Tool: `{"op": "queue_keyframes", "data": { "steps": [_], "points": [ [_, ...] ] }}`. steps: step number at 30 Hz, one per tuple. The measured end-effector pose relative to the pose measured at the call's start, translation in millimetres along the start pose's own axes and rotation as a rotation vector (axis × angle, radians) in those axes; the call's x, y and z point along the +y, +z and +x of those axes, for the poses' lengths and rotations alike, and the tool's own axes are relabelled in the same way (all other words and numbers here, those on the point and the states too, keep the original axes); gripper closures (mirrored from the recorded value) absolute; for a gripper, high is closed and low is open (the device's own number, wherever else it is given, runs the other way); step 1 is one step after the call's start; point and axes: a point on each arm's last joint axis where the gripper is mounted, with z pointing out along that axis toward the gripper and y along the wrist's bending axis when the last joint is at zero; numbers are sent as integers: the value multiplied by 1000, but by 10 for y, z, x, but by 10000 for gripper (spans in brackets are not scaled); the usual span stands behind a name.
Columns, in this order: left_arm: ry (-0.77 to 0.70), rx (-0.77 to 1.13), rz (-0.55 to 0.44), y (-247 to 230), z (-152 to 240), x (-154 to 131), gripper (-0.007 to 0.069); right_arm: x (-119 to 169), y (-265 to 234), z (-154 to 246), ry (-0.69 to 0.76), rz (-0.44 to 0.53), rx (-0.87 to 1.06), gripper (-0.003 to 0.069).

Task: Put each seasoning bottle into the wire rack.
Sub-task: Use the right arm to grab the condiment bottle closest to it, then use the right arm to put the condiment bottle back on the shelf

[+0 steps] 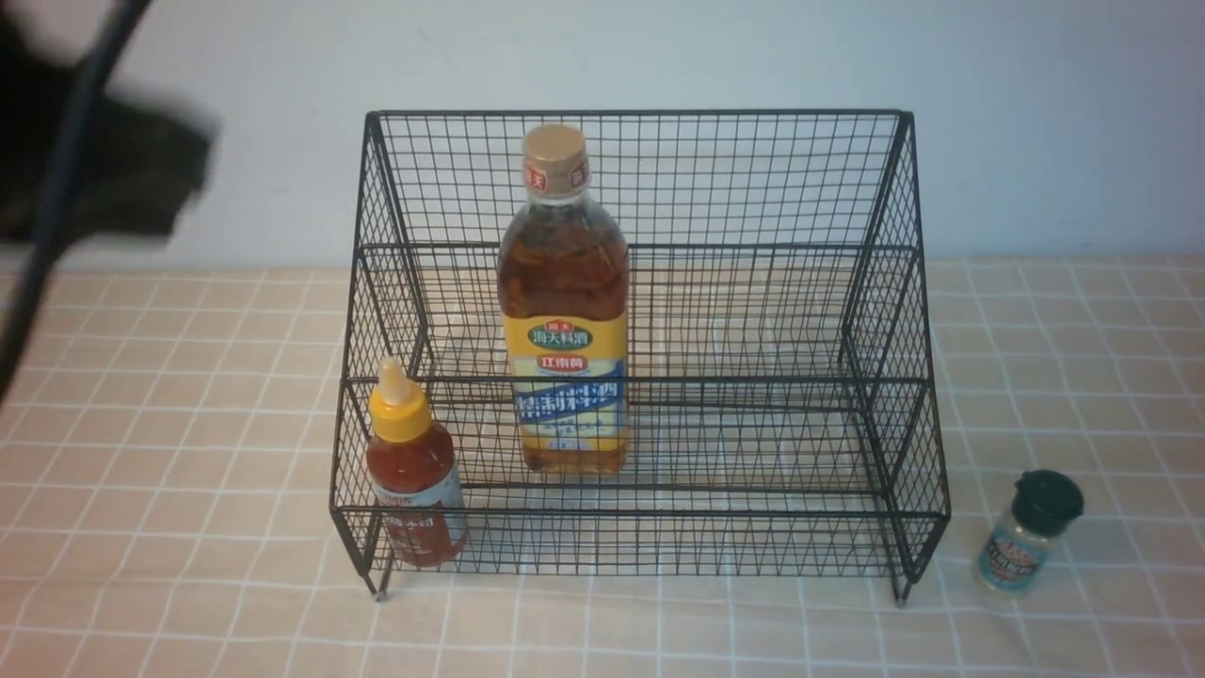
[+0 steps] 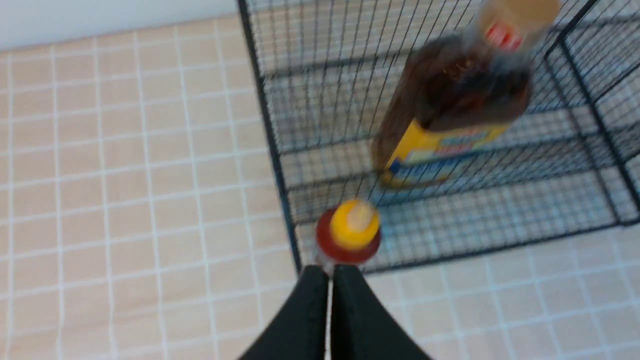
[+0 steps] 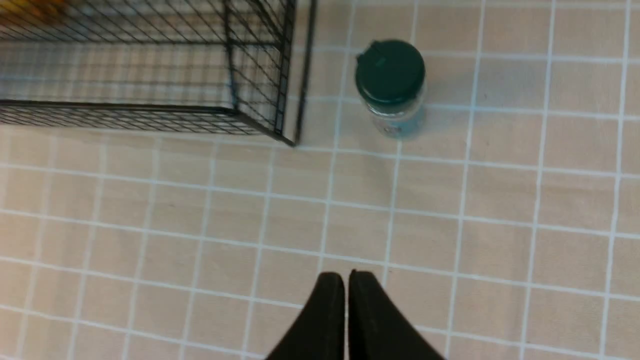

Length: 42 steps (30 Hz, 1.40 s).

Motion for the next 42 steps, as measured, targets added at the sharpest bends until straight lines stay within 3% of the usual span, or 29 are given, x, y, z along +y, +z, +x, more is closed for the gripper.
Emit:
{"op": "queue_keyframes", "data": {
  "steps": [6, 9, 10, 16, 18, 21, 25, 29, 30, 33, 42],
  "points": [
    [-18, -44, 1, -39, 709, 159, 631, -48, 348, -312, -3, 15, 71, 508],
    [-37, -89, 13, -38, 995, 217, 631, -73, 510, -429, -35, 20, 67, 388],
    [-42, -108, 18, 1, 1204, 254, 631, -94, 644, -500, -60, 22, 75, 300],
    [-69, -109, 8, 104, 1623, 339, 631, -169, 1063, -629, -115, 30, 120, 91],
    [-89, -118, 9, 113, 1706, 357, 631, -199, 1220, -655, -116, 34, 140, 62],
    [-110, -137, 1, 95, 1754, 382, 631, -236, 1412, -678, -111, 40, 161, 54],
    [-116, -147, -18, 94, 1763, 403, 631, -266, 1560, -682, -104, 44, 183, 108],
    [-115, -147, -21, 94, 1763, 406, 631, -276, 1612, -682, -101, 44, 192, 322],
    [-117, -148, -21, 94, 1763, 407, 631, -267, 1579, -705, -105, 43, 195, 347],
    [-121, -148, -21, 94, 1763, 407, 631, -243, 1475, -753, -114, 41, 199, 341],
    [-130, -152, -27, 95, 1760, 413, 631, 46, 158, -1027, -193, 10, -29, 341]
  ]
}}
